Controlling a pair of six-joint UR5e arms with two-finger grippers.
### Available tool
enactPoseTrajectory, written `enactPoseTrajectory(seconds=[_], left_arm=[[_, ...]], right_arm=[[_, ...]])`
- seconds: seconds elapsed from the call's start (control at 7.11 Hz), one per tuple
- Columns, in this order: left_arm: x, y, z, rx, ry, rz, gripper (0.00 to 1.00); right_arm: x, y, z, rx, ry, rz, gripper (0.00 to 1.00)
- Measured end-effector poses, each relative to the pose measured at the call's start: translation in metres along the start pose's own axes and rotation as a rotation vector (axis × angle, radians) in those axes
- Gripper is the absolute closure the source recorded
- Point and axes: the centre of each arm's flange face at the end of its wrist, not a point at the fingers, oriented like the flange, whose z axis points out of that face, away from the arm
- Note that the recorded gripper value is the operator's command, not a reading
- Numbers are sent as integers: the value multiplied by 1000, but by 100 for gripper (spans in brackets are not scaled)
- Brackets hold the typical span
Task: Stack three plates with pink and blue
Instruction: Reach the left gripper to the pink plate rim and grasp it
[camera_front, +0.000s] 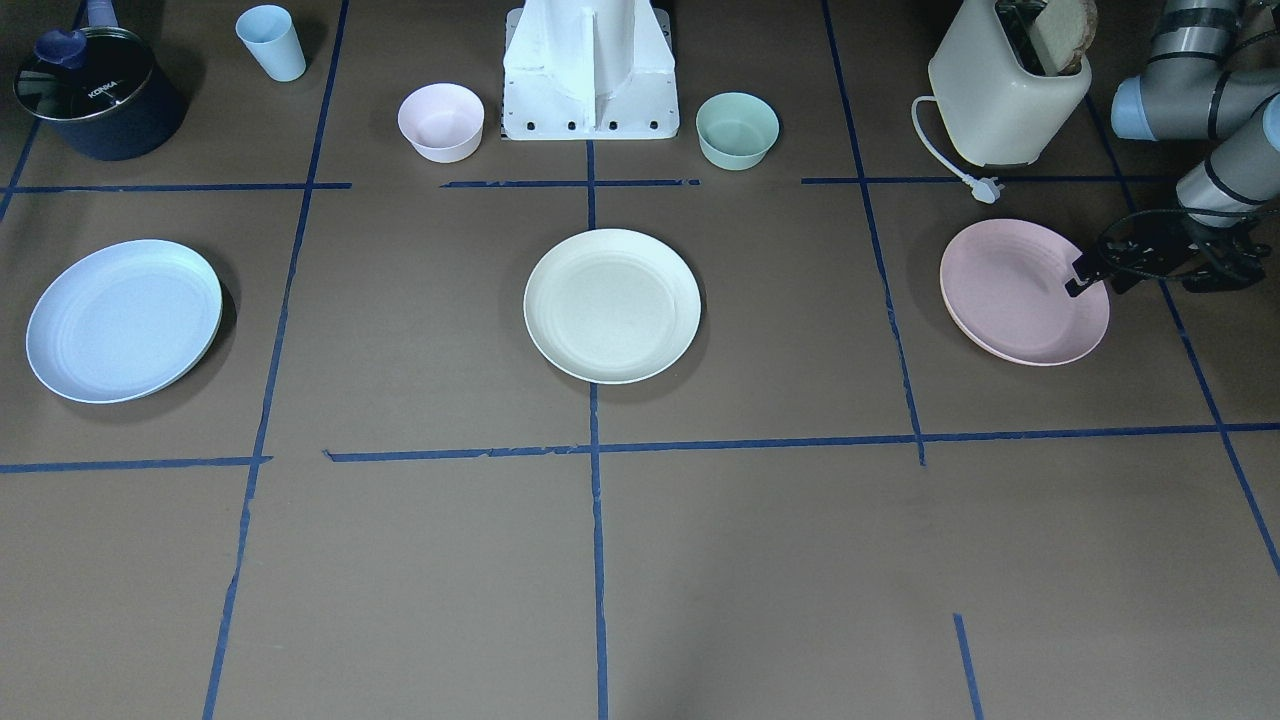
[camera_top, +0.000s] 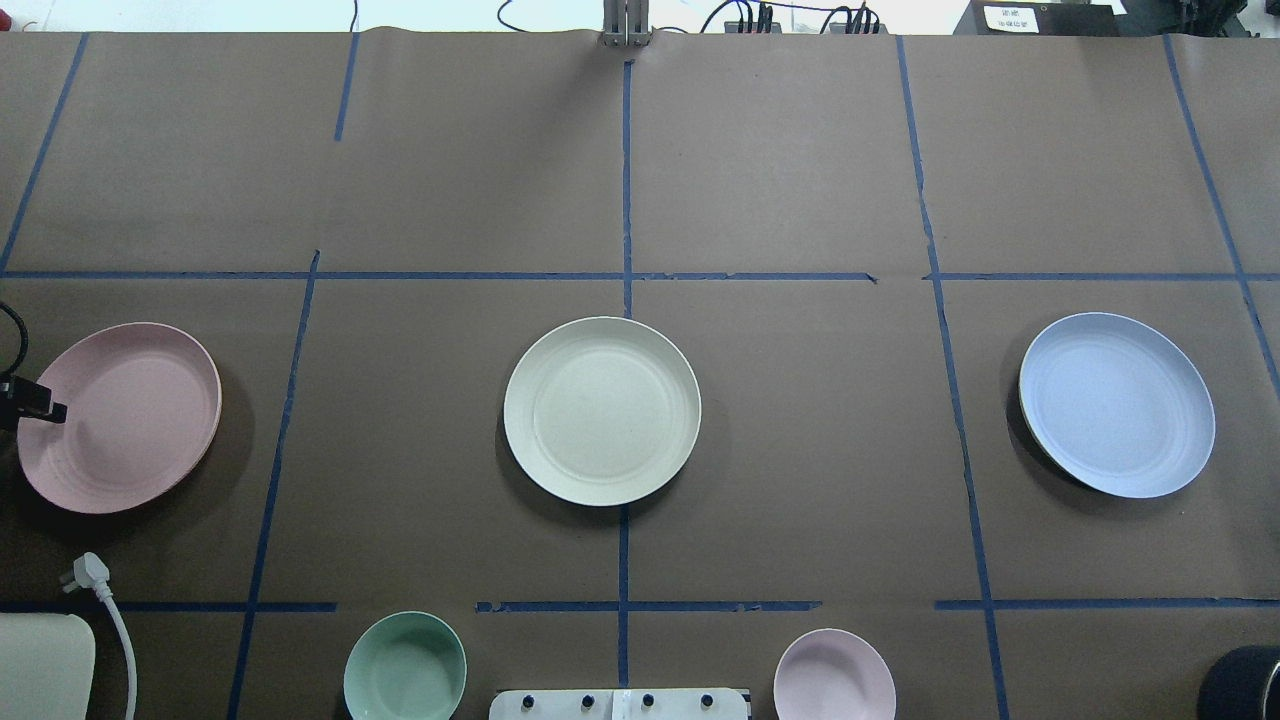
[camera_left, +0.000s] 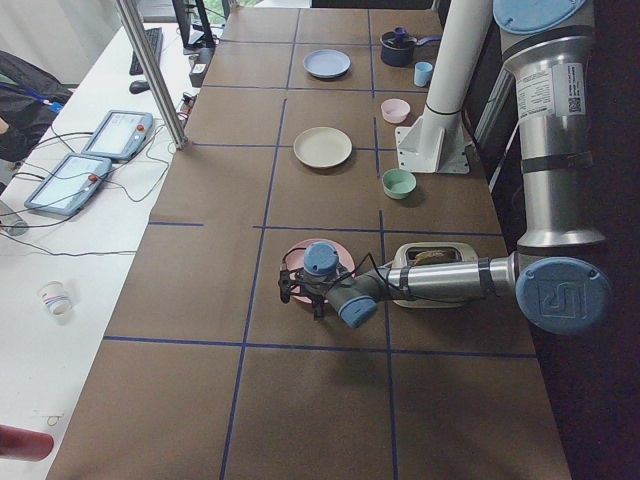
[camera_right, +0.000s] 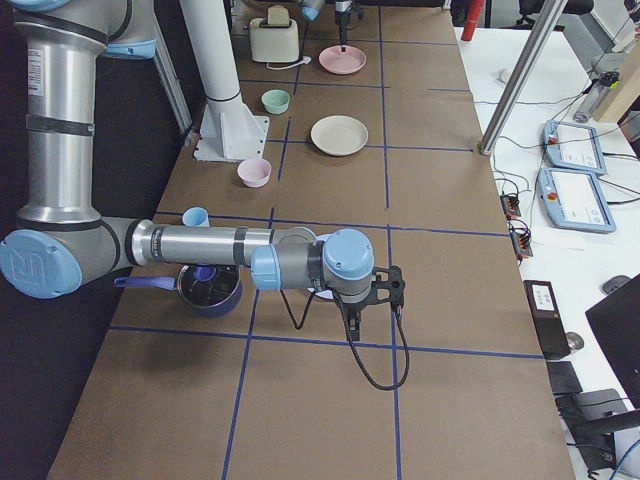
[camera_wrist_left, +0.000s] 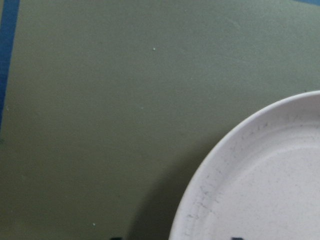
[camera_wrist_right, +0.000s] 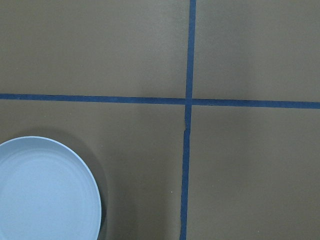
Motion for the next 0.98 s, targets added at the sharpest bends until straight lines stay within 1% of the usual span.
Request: enactPoseTrajectory(seconds=[0.14, 0.28, 0.42, 0.56, 0.7, 0.98], left_arm=[[0, 1, -1, 0, 4, 3, 98], [0, 2, -2, -5, 12, 5, 100], [2, 4, -4, -29, 33, 4, 100], [1, 6, -12, -58, 69, -6, 100], [-6, 1, -31, -72, 113, -36, 100], [-14, -12, -69, -82, 207, -87, 100]], right_arm=[[0, 0, 0, 1, 0, -2, 0], [-1, 0, 0, 1, 0, -3, 0], [-1, 0, 0, 1, 0, -4, 0], [-1, 0, -1, 2, 0, -5, 0], [-3, -1, -2, 3, -1, -5, 0], [-6, -3, -3, 6, -9, -7, 0]])
